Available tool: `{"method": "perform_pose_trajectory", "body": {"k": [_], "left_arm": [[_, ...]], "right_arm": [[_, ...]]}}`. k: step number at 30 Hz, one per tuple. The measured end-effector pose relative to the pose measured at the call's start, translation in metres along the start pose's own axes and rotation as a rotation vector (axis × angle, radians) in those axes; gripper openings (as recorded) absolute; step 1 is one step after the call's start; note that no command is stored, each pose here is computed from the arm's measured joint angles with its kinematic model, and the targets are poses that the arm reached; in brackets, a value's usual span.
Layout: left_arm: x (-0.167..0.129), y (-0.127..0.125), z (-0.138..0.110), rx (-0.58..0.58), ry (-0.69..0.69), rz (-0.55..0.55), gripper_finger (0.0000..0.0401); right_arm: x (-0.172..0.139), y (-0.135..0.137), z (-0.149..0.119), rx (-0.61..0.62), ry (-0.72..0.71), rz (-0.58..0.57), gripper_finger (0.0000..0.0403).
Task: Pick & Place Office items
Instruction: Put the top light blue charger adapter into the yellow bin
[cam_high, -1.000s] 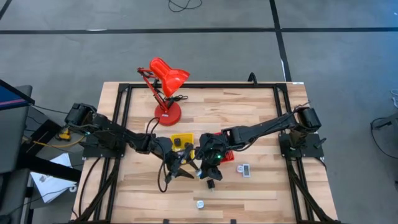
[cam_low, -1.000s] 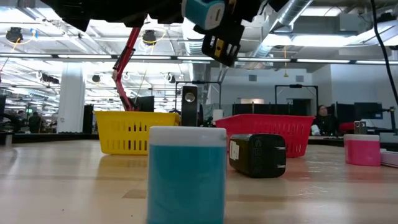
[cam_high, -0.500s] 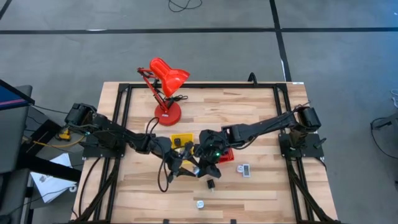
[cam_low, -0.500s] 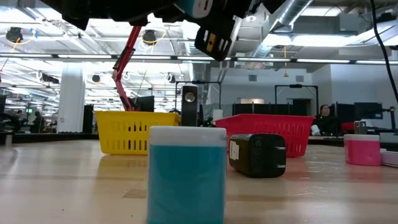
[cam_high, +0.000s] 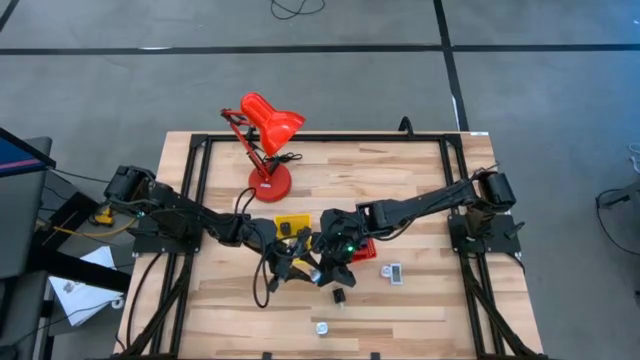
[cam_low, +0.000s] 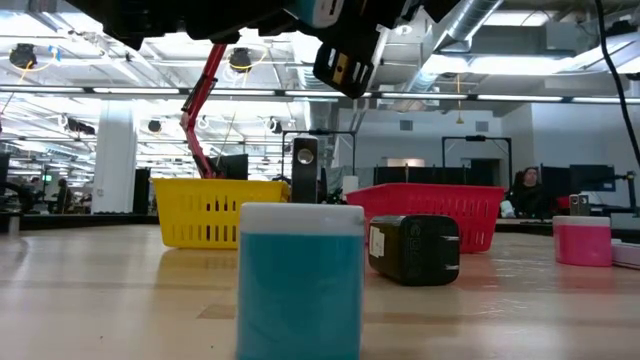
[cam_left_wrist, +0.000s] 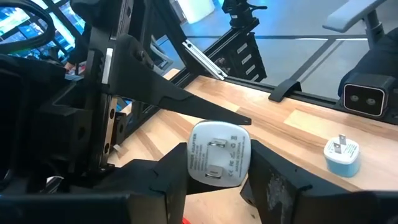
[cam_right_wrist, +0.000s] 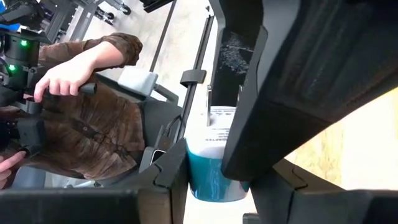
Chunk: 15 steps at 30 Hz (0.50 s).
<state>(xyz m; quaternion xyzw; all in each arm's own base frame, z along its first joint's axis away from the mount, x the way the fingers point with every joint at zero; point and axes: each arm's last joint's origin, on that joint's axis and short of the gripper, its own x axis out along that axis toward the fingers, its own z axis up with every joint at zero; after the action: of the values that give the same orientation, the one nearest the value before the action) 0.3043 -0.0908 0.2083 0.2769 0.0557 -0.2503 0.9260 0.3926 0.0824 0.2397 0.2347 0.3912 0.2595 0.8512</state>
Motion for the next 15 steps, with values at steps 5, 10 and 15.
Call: {"method": "perform_pose_trajectory", "body": {"k": [5, 10, 15], "left_arm": [[0.0, 0.0, -0.0002, 0.004, 0.002, 0.0, 0.0127], [0.0, -0.0002, -0.0003, 0.002, 0.001, -0.005, 0.0133], [0.0001, -0.0012, -0.0003, 0.001, 0.002, -0.013, 0.0129]], "right_arm": [[0.0, -0.0003, -0.0009, -0.001, 0.009, -0.002, 0.013], [0.0, -0.0001, -0.0011, -0.043, 0.013, 0.006, 0.0155], [0.0, -0.0003, -0.0037, -0.038, 0.043, 0.019, 0.0187]]}}
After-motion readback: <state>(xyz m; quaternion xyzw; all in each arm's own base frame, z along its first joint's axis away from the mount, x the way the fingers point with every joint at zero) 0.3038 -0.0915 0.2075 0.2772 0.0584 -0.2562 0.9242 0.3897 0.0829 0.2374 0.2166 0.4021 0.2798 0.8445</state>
